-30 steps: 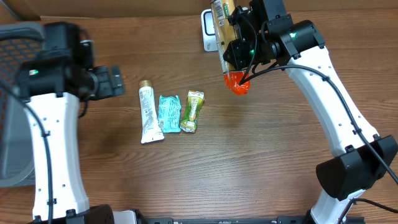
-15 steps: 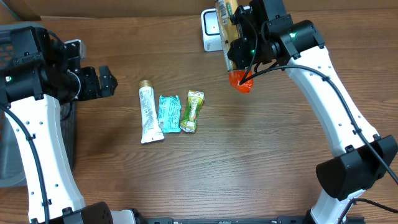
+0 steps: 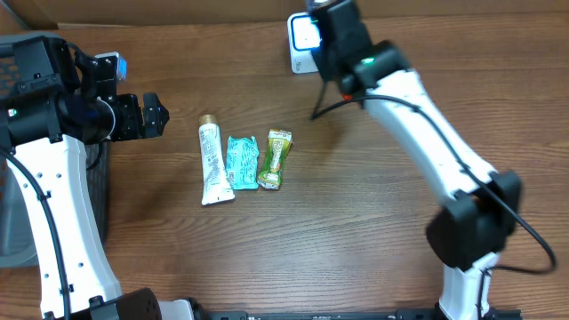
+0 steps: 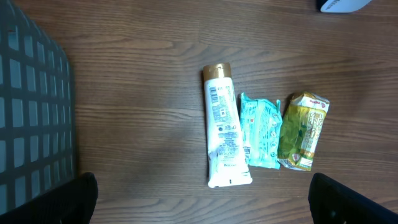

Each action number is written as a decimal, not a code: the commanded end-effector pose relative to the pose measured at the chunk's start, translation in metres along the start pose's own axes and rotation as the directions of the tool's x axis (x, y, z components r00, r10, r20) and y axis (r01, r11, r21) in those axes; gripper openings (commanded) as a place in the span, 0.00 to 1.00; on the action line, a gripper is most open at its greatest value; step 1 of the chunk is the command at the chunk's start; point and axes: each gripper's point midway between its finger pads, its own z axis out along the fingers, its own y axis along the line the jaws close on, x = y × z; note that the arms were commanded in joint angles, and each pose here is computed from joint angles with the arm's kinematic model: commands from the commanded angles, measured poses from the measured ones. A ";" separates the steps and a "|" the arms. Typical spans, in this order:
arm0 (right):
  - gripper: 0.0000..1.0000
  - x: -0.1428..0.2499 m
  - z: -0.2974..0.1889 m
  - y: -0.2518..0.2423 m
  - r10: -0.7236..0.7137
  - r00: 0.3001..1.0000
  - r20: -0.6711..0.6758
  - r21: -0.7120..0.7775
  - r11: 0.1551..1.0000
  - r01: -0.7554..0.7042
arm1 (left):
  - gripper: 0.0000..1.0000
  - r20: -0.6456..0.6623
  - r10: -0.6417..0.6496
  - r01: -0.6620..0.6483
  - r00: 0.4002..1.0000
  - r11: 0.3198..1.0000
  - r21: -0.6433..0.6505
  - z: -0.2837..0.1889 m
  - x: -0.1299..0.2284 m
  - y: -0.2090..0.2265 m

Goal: Scan the item barcode
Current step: 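Hold the spaghetti barcode over the scanner with the right gripper, then carry the spaghetti pack to the right side of the table, then move the right gripper toward the yellow POKKA carton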

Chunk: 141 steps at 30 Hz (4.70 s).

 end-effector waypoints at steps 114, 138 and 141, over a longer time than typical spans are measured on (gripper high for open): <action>1.00 0.154 -0.021 -0.049 0.646 0.318 -0.694 -0.096 0.356 -0.930 | 1.00 0.005 0.029 -0.029 1.000 1.000 -0.003 0.000 -0.003 0.001; 0.74 0.195 -0.031 0.196 0.268 0.571 -0.776 -0.230 0.723 -0.652 | 1.00 0.006 0.029 -0.029 1.000 1.000 -0.003 0.000 -0.003 0.001; 0.74 0.198 -0.028 0.189 0.276 0.561 -0.780 -0.211 0.729 -0.652 | 1.00 0.005 0.029 -0.029 1.000 1.000 -0.003 0.000 -0.003 0.001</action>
